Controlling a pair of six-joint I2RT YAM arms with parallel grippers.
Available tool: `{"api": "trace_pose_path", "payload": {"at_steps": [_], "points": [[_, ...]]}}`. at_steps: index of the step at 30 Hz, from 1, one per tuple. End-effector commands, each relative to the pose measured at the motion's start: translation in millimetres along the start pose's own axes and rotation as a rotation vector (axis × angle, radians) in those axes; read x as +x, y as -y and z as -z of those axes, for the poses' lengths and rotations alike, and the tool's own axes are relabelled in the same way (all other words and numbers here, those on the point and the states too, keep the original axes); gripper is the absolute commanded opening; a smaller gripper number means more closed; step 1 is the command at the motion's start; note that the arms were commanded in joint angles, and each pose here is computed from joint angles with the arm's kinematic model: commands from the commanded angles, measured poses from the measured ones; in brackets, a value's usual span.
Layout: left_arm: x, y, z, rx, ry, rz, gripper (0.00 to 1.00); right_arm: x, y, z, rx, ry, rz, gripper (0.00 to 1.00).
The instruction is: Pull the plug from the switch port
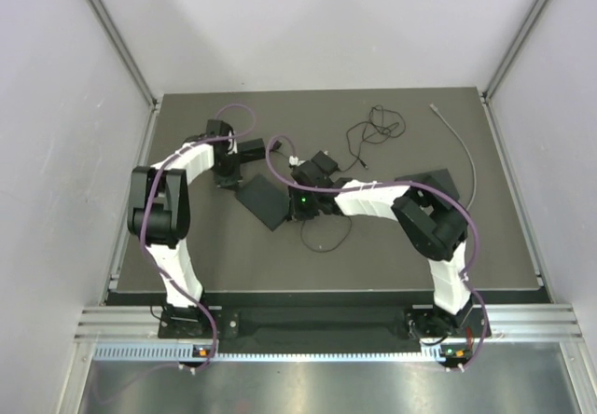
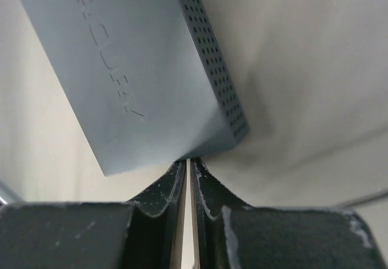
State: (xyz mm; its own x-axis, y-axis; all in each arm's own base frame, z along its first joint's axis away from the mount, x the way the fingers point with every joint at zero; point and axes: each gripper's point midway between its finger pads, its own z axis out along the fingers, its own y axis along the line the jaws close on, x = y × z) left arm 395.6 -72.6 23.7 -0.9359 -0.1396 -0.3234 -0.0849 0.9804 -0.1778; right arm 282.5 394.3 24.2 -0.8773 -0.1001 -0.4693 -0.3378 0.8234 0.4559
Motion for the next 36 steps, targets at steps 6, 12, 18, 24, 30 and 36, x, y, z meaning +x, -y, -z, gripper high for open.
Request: {"api": "trace_pose_path", "payload": {"at_steps": [6,12,18,24,30,36], "points": [[47.1,7.6,31.0,0.083,0.036,0.081,0.00,-50.1,-31.1,-14.7,-0.040,0.115,0.124,0.08],[56.9,1.9,51.7,0.066,0.096,0.099,0.01,-71.7,-37.8,-14.9,-0.042,0.130,0.166,0.07],[34.8,-6.2,70.5,0.004,0.169,0.074,0.06,-83.9,-36.1,22.3,-0.022,0.186,0.188,0.11],[15.9,5.6,105.4,0.054,0.283,0.050,0.17,-115.2,-22.6,88.2,0.026,0.290,0.228,0.46],[21.9,42.3,129.8,0.223,0.320,-0.004,0.26,-136.5,20.1,117.9,0.035,0.282,0.186,0.68],[36.0,100.3,138.9,0.437,0.278,-0.112,0.30,-133.7,55.1,105.4,-0.010,0.210,0.099,0.85]]}}
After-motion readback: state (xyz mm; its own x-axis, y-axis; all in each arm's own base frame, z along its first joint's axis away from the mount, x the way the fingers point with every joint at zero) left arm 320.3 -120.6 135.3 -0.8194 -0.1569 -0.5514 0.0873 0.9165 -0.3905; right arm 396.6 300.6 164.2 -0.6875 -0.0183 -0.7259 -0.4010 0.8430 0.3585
